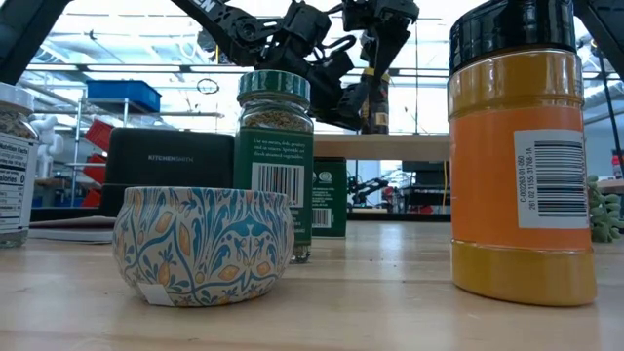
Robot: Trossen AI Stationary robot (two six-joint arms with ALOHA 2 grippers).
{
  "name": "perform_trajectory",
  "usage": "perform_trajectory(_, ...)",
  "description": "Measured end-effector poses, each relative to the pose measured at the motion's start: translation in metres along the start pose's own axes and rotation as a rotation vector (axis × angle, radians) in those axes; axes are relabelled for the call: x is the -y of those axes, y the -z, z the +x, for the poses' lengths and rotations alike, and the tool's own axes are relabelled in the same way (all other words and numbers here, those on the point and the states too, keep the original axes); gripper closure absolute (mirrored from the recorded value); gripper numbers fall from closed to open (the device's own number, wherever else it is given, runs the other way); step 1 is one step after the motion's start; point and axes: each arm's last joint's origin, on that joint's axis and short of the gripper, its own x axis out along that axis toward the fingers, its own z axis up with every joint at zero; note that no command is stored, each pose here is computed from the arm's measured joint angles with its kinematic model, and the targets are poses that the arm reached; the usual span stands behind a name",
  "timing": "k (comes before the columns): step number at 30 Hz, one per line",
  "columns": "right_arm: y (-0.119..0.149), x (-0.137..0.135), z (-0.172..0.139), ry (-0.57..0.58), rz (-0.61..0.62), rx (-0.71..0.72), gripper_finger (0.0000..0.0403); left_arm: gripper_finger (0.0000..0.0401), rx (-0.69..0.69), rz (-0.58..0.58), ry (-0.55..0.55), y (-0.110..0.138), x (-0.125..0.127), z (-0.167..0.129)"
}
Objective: Shelf spices
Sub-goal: Put the yellow cap into the seasoning bottle
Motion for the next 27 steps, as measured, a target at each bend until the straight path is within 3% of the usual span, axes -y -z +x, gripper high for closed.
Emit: perform_trajectory(27, -0.0005, 0.0001, -0.0001, 0.026, -0.006, -0.006, 0.0156, 0.0304, 0.000, 0.008, 0.007, -0.0001, 0.0027, -0.0007)
